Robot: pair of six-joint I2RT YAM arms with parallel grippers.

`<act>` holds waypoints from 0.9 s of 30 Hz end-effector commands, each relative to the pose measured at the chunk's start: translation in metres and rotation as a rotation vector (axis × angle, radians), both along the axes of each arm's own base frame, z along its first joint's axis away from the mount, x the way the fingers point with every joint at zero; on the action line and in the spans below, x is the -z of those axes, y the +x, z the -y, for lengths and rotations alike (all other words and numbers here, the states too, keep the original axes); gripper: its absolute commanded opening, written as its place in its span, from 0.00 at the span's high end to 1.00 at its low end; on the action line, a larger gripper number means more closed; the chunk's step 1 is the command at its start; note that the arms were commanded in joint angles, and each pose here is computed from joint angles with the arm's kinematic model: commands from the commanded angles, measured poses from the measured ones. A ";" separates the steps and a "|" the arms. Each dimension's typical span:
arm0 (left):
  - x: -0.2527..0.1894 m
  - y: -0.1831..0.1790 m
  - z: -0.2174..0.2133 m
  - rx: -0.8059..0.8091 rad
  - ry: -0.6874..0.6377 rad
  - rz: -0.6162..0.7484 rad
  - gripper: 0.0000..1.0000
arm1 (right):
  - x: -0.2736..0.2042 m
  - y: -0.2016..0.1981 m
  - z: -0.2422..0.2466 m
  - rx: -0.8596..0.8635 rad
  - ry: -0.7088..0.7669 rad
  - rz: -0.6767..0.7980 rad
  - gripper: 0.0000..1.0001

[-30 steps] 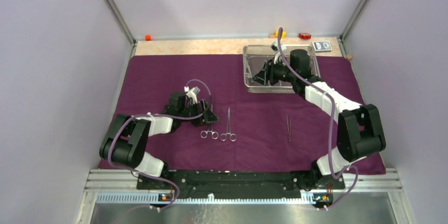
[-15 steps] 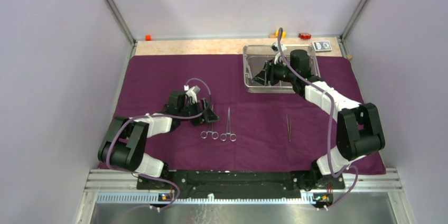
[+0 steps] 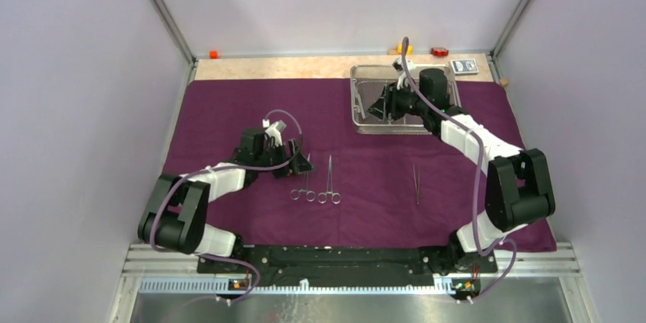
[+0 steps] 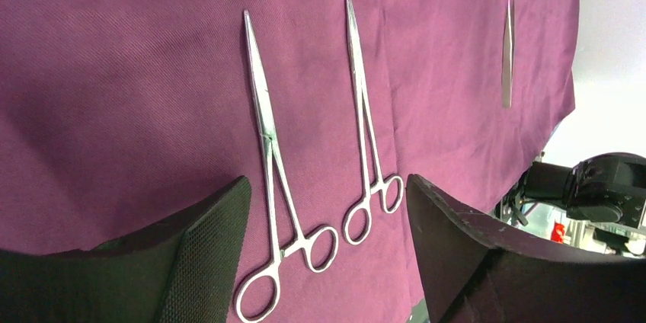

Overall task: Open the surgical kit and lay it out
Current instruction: Place the medical item in the surgical kit.

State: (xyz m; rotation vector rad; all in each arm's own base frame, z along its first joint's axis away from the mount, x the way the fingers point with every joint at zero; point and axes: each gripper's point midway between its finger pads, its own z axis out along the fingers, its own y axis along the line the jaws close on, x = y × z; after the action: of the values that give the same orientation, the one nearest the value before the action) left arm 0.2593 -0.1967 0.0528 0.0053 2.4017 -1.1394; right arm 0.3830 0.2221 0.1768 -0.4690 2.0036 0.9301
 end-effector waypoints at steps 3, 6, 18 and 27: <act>-0.045 0.035 -0.013 -0.022 0.037 0.185 0.13 | -0.023 0.046 0.035 0.196 -0.153 0.095 0.52; -0.065 0.050 -0.020 -0.011 0.095 0.274 0.01 | -0.021 0.067 0.055 0.274 -0.259 0.089 0.50; -0.133 0.092 -0.038 0.049 0.296 0.562 0.01 | 0.036 0.128 0.105 0.187 -0.566 0.054 0.49; -0.152 0.093 -0.028 0.245 0.327 0.733 0.01 | 0.061 0.119 0.073 -0.121 -0.627 0.087 0.44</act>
State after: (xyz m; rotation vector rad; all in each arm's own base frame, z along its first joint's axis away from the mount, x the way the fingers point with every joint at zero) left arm 0.3477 -0.1657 0.1841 0.5517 2.0206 -0.6851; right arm 0.4976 0.1290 0.1048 -0.7408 2.2826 0.3054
